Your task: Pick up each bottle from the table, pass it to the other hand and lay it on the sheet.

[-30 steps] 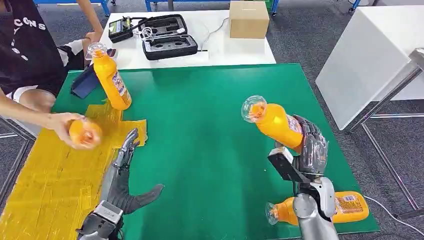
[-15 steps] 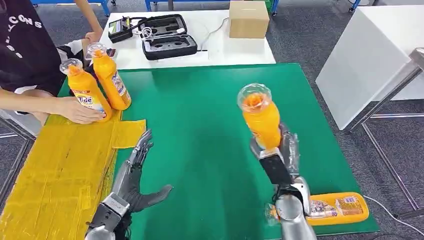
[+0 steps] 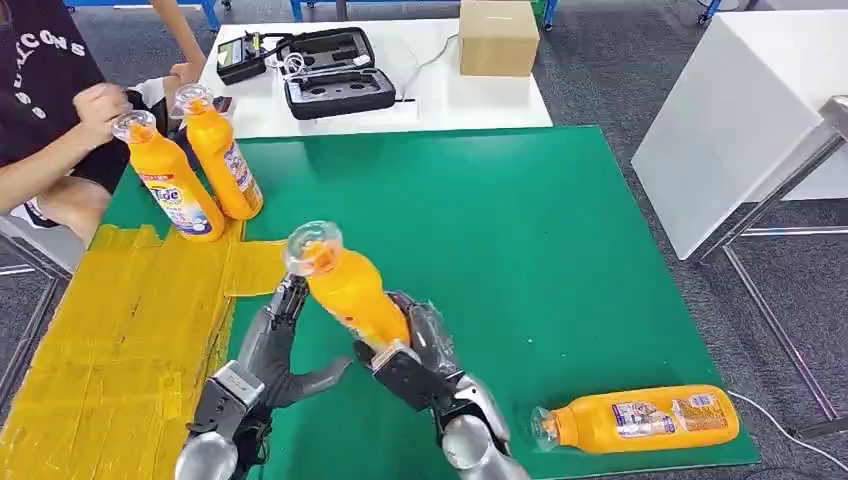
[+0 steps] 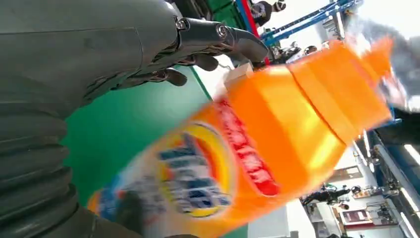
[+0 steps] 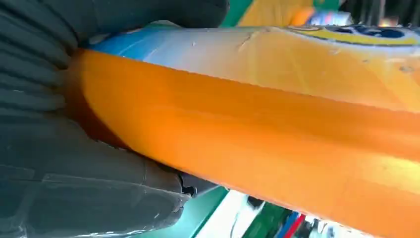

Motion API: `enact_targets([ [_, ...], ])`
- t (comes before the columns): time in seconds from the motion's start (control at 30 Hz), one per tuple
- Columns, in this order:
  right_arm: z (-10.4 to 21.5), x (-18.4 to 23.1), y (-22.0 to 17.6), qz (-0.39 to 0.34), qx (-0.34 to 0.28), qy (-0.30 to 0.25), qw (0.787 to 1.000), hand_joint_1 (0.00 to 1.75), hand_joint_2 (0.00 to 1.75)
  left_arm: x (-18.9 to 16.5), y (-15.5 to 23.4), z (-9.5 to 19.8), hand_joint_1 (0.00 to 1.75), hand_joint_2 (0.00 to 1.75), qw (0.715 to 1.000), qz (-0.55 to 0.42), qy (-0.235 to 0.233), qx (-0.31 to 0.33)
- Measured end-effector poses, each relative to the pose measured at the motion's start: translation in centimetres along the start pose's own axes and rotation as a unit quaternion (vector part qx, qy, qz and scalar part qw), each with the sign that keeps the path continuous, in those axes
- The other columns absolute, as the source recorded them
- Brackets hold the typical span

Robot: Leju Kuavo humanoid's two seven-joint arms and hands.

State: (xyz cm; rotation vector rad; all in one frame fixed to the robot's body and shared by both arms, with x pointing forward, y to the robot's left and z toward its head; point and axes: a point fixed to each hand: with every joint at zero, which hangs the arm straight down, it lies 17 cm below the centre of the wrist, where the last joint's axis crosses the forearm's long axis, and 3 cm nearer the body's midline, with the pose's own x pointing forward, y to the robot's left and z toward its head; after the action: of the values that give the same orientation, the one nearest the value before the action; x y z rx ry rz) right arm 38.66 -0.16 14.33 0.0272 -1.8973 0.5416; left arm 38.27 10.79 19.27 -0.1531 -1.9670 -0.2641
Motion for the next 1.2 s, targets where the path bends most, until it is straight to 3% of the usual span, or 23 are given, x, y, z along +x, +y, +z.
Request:
enact_targets([
  [0.43, 0.2, 0.4, 2.9, 0.022, 0.039, -0.012, 0.999, 1.75, 1.75, -0.7, 0.0, -0.1, 0.03, 1.75, 1.000, 0.003, 0.011, 0.003],
  [0.5, 0.1, 0.7, 3.1, 0.031, 0.041, -0.019, 0.999, 1.75, 1.75, -1.0, 0.0, -0.2, 1.57, 1.75, 1.000, 0.003, 0.016, 0.004],
  [0.53, 0.1, 0.9, 3.2, 0.037, 0.041, -0.022, 0.998, 1.75, 1.75, -1.3, 0.0, -0.1, 1.75, 1.75, 1.000, 0.004, 0.018, 0.005],
  [1.2, -0.1, 1.4, 3.4, 0.048, 0.037, -0.030, 0.998, 1.75, 1.75, -2.2, 0.8, -0.1, 1.75, 1.75, 0.998, 0.054, 0.031, 0.027],
])
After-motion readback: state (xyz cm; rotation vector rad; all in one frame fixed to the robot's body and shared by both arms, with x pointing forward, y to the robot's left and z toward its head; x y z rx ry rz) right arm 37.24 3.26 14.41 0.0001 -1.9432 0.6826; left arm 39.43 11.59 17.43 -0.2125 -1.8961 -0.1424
